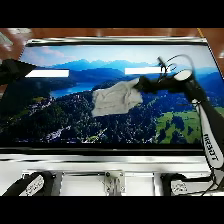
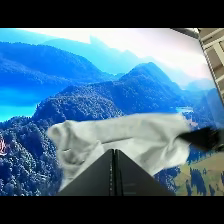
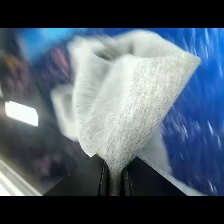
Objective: Fold the shirts.
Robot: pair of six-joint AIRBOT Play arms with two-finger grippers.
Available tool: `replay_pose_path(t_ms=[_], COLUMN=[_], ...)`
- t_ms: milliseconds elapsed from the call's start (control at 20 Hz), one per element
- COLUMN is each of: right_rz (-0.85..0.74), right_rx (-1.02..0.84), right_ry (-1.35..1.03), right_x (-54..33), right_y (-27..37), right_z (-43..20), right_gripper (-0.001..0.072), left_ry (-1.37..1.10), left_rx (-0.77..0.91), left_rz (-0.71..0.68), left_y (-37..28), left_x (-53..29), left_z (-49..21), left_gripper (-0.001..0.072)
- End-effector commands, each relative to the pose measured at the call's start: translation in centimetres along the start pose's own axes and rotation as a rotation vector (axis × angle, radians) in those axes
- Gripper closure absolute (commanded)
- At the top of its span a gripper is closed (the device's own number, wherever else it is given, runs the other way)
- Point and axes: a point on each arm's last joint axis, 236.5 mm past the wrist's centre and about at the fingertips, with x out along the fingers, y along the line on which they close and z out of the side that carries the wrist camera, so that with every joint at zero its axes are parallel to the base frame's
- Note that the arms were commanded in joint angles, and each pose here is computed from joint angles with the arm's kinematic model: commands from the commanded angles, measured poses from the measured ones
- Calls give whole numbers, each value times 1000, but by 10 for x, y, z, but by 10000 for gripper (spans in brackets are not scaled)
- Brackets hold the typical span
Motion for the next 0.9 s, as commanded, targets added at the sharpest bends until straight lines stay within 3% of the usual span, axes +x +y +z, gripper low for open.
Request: replay_pose_path(t_ms=[0,150,500,650,850], right_rz=[70,-41,-475,-626,-711], right_rx=[-2,-19,106,258,470], right_ry=[-201,-283,-392,-269,-45], right_x=[-80,-129,-267,-308,-334], right_y=[51,24,-154,-222,-278], right_z=[75,105,110,58,-30], right_gripper=[653,653,652,652,652], left_ry=[17,58,149,158,174], left_rx=[5,-65,-101,-113,-104], left_rz=[24,34,9,4,-15], left_y=[9,20,19,16,7], left_x=[2,9,11,12,16], left_z=[-6,-25,-51,-53,-58], left_gripper=[670,670,670,670,670])
